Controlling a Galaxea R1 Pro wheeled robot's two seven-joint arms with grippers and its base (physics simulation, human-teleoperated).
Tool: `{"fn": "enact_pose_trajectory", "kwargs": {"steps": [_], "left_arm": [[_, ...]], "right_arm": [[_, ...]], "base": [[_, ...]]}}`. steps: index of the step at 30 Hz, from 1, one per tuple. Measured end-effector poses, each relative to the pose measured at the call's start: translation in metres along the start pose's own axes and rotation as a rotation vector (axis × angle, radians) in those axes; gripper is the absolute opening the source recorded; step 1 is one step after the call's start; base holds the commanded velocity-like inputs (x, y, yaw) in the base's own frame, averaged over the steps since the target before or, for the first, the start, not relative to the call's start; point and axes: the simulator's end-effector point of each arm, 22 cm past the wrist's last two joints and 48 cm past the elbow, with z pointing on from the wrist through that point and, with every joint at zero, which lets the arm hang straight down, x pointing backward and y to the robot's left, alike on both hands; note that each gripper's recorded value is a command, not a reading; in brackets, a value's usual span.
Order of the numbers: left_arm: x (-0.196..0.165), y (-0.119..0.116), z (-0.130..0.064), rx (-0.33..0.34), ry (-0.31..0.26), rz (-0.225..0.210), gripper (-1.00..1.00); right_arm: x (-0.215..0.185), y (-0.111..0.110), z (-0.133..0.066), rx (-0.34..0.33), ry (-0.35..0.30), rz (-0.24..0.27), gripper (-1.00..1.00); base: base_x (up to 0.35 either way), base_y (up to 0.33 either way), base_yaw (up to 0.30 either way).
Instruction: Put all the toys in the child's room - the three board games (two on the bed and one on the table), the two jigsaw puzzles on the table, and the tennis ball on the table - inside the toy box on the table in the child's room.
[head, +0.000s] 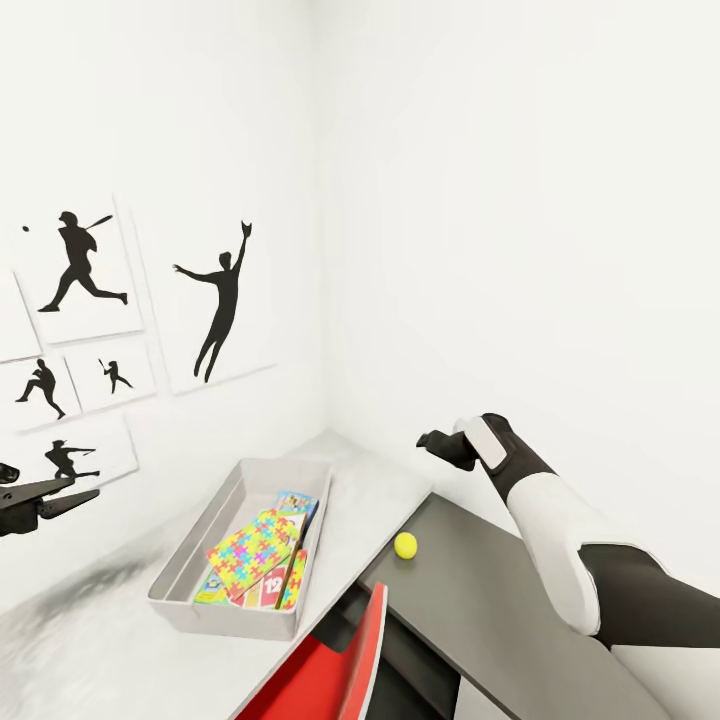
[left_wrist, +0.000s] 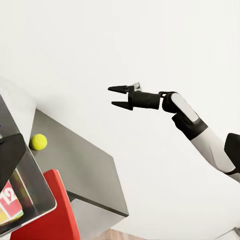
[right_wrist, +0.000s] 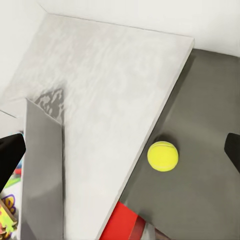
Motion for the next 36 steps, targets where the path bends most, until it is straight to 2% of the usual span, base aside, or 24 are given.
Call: {"fn": "enact_pose_trajectory", "kwargs": {"steps": [36], "left_arm": [[0.01, 0.025, 0.006, -0.023, 0.02, -0.046, 1.0]], "right_arm": [[0.019, -0.02, 0.029, 0.034, 0.051, -0.004, 1.0]], "base": [[0.0, 0.0, 0.0]]}}
